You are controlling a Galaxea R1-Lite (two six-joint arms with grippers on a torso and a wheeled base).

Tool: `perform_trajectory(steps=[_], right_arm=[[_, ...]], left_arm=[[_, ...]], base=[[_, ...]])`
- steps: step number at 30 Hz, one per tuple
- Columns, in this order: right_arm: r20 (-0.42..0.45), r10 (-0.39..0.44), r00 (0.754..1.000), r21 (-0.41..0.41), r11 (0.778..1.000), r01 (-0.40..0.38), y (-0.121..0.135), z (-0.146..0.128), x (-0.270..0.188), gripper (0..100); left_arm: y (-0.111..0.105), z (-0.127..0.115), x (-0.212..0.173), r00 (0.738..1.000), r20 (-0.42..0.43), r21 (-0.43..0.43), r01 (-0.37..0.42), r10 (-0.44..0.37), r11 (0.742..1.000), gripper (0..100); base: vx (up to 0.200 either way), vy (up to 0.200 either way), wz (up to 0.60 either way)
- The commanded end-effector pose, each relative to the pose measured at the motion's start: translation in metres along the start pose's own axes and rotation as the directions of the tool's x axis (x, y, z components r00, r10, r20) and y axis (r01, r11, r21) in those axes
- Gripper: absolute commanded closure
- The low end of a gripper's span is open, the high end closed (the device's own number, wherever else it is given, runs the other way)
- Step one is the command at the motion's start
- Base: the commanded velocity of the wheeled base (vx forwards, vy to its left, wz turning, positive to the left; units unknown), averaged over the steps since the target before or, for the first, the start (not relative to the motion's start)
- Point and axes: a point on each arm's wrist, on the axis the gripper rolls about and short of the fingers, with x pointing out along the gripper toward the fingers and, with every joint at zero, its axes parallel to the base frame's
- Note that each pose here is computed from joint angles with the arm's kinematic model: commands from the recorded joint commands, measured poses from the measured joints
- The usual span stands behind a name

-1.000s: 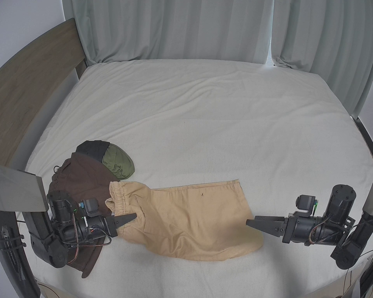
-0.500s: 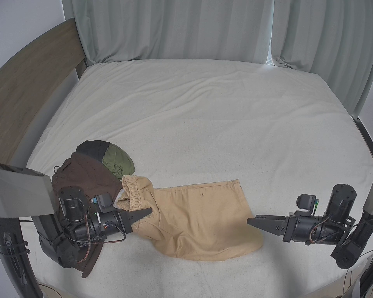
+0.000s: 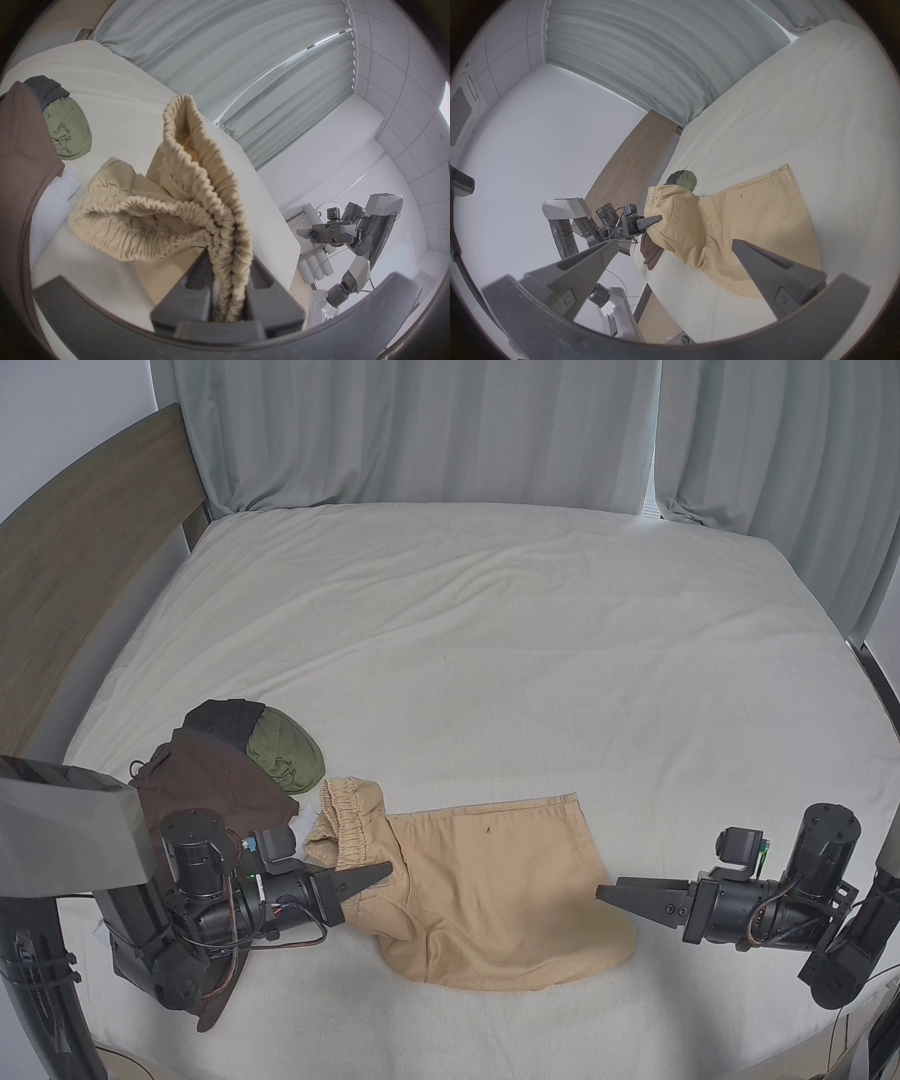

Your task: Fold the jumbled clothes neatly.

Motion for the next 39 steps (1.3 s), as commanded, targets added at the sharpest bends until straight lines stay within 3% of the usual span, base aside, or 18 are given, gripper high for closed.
perform_trajectory(steps=[1,18,26,39], right_arm=[[0.001,0.0,1.0,0.001,1.0,0.0,0.0,0.0,0.0,0],[0.042,-0.016,0.999,-0.002,1.0,0.016,-0.005,0.009,-0.002,0],[0.064,-0.039,0.997,0.002,0.999,0.039,-0.011,0.014,-0.005,0],[0.094,-0.06,0.994,0.006,0.998,0.06,-0.018,0.021,-0.007,0]], left_arm=[[-0.002,-0.002,0.009,1.0,-0.003,0.005,0.01,-0.01,1.0,100],[-0.025,-0.008,0.045,0.994,-0.009,0.004,0.106,-0.106,0.994,100],[-0.024,-0.015,0.062,0.992,-0.022,0.0,0.128,-0.128,0.992,100],[-0.035,-0.034,0.09,0.98,-0.072,-0.079,0.181,-0.187,0.98,100]], base=[[0.0,0.0,0.0],[0.0,0.0,0.0],[0.0,0.0,0.0],[0.0,0.0,0.0]])
